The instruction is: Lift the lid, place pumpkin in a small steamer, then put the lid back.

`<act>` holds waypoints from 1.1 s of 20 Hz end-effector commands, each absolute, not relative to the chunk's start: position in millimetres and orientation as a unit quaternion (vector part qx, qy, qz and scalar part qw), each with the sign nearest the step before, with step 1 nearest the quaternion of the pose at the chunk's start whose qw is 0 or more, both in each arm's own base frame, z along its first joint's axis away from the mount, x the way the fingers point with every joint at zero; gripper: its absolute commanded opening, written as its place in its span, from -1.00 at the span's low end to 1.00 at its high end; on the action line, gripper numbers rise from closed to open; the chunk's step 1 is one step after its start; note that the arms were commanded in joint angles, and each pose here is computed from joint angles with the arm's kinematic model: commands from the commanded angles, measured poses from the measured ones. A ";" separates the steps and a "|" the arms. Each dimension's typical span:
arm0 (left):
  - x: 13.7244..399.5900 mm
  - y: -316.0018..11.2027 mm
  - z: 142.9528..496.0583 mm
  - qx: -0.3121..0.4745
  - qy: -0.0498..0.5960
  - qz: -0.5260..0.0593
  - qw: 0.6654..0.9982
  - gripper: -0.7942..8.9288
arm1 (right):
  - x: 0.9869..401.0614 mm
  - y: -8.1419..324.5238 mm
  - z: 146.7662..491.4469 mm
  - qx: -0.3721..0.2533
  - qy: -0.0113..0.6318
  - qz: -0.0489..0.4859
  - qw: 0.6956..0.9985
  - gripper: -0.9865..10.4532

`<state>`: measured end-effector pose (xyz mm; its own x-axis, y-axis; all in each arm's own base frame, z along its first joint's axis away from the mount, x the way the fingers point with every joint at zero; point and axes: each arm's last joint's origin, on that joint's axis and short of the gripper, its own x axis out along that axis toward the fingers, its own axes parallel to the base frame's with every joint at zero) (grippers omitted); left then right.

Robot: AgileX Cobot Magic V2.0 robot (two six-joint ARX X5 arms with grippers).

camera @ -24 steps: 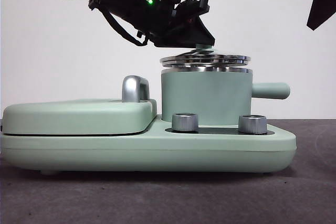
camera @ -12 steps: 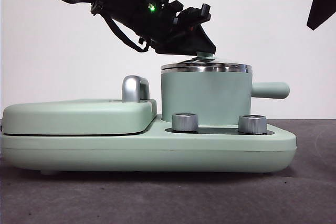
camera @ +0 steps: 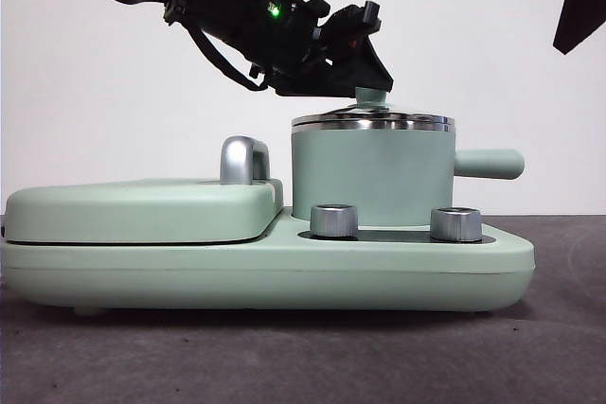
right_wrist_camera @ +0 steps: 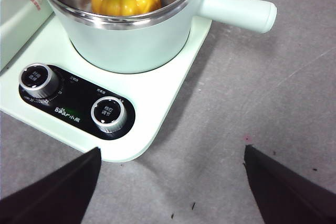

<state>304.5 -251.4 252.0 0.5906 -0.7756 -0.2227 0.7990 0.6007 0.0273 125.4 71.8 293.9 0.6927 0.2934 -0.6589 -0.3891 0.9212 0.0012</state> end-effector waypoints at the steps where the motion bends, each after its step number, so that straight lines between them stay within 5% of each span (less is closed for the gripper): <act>1: 301.0 -249.9 270.1 0.047 0.085 -0.444 0.891 -0.32 | 126.7 73.3 294.6 -0.065 0.345 0.186 0.918 -0.10; 12: 271.2 -157.4 321.2 -0.036 0.237 -0.341 0.909 -0.32 | 128.5 74.5 297.0 -0.063 0.329 0.190 0.923 -0.10; 22: 183.4 -73.3 301.5 -0.058 0.264 -0.262 0.926 -0.32 | 134.1 77.9 305.8 -0.059 0.276 0.200 0.938 -0.10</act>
